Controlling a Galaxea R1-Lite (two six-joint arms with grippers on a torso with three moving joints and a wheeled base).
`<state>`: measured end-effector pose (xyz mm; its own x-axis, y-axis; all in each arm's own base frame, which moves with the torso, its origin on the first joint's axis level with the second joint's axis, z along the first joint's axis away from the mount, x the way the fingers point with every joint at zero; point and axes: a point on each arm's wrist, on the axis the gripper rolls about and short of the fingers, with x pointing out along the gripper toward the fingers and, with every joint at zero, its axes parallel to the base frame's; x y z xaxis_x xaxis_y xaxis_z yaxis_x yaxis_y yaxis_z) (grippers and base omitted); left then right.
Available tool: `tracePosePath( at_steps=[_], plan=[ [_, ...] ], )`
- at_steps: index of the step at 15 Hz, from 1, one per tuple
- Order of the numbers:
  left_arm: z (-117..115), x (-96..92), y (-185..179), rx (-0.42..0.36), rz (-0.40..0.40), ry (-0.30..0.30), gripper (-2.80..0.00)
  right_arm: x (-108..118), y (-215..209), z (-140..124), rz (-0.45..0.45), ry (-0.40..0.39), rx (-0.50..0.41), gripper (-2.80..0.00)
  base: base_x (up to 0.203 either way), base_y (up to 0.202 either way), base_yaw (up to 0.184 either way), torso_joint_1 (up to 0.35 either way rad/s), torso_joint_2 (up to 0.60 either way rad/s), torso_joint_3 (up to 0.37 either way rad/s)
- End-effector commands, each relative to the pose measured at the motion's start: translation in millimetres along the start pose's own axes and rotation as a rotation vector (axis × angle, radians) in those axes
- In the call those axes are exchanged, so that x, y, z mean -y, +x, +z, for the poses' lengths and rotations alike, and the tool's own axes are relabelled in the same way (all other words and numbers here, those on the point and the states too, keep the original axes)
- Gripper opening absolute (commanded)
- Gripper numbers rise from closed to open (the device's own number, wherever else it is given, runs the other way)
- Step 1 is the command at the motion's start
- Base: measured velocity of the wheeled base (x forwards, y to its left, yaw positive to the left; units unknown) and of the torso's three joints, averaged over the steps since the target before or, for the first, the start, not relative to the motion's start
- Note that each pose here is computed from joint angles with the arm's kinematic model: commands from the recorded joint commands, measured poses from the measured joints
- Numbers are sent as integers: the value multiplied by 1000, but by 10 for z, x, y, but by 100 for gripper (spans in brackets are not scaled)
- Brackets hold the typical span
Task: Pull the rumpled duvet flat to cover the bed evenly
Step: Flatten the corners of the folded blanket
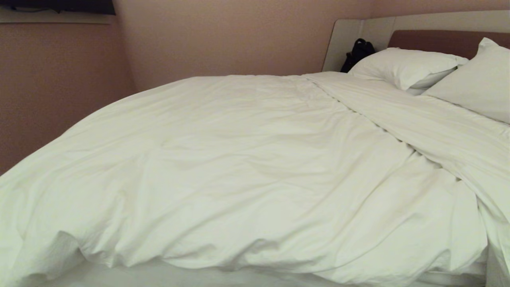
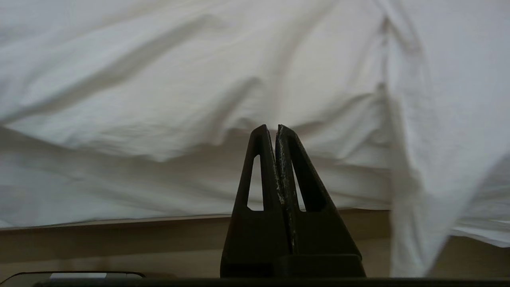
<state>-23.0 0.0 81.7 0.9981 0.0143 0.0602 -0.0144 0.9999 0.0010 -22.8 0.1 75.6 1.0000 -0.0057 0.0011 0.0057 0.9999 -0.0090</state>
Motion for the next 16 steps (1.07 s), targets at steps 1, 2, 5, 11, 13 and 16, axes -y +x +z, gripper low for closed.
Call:
tracePosePath(
  at_steps=[1, 2, 5, 11, 13, 16],
  plan=[
    [1, 0, 0, 2, 1, -1, -280, 0, 0, 0, 0, 0, 0, -280, 0, 192, -1, -2, -2, 2],
    [2, 0, 0, 3, 1, -3, -280, 0, 0, 0, 0, 0, 0, -280, 0, 194, -1, 2, 7, 2],
    [2, 0, 0, 3, 3, -9, -280, 0, 0, 0, 0, 0, 0, -280, 0, 192, -1, 3, 4, 4],
    [2, -1, 0, 3, 3, -9, -280, 0, 0, 0, 0, 0, 0, -280, 0, 193, 0, 3, 4, 3],
    [2, 0, 0, 3, 3, -10, -280, 0, 0, 0, 0, 0, 0, -280, 0, 195, 1, 5, 1, 1],
    [2, 0, 0, 3, 3, -9, -280, 0, 0, 0, 0, 0, 0, -280, 0, 195, -1, 4, 1, 3]
  ],
)
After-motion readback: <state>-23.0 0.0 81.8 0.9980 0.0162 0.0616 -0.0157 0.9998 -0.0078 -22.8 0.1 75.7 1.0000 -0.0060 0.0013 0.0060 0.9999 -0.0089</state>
